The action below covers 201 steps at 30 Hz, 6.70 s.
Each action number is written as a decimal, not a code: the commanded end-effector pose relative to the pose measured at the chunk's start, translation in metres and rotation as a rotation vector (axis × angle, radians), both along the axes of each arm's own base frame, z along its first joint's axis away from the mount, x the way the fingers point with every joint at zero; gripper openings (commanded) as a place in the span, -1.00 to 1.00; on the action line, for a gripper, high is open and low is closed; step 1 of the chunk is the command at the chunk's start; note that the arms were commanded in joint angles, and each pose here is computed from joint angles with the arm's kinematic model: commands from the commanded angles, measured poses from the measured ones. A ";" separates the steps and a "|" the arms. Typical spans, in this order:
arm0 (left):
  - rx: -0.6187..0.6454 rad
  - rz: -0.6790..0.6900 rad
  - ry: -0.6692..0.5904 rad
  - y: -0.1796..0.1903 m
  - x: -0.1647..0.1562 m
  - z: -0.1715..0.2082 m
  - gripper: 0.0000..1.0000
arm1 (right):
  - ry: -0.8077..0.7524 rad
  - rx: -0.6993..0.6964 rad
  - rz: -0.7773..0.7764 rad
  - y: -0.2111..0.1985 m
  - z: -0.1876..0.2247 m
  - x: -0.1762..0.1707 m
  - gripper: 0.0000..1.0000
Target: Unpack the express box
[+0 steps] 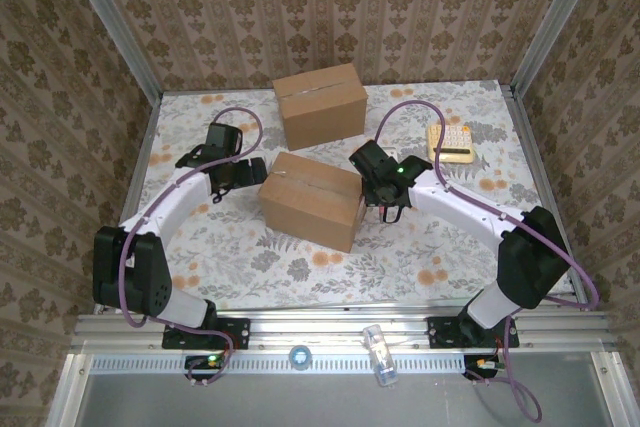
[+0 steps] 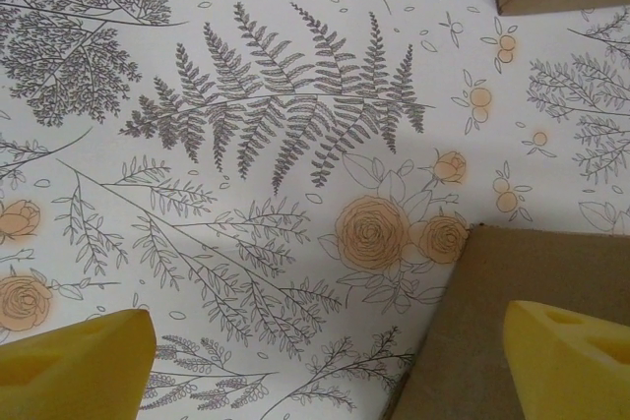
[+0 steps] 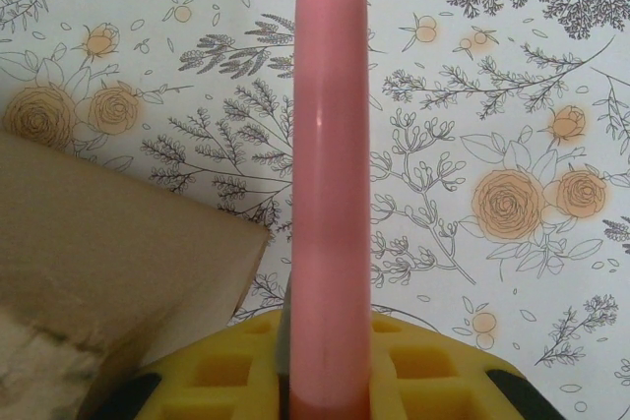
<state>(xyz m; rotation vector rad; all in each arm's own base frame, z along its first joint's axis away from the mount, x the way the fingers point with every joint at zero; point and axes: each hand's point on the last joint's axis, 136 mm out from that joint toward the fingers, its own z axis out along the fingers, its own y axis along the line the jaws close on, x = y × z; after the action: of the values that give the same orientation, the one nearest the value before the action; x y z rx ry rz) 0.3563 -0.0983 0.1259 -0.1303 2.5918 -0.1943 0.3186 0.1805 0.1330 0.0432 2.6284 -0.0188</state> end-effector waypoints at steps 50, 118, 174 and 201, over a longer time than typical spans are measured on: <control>-0.274 -0.339 -0.397 -0.106 -0.011 0.056 0.99 | -0.071 0.178 -0.029 -0.026 0.036 -0.027 -1.00; -0.146 -0.212 -0.101 -0.079 -0.054 -0.049 0.75 | 0.249 0.932 0.205 0.046 0.055 -0.136 -1.00; -0.153 -0.218 -0.092 -0.083 -0.052 -0.055 0.75 | 0.250 0.902 0.176 0.040 0.058 -0.146 -1.00; -0.157 -0.220 -0.087 -0.083 -0.053 -0.057 0.75 | 0.223 0.926 0.195 0.050 0.063 -0.137 -1.00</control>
<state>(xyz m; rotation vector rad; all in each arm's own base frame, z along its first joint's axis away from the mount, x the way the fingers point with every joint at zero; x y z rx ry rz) 0.3407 -0.2069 0.1554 0.1186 2.1879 -0.6310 0.1744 0.2249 0.1834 0.1103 2.6449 1.2882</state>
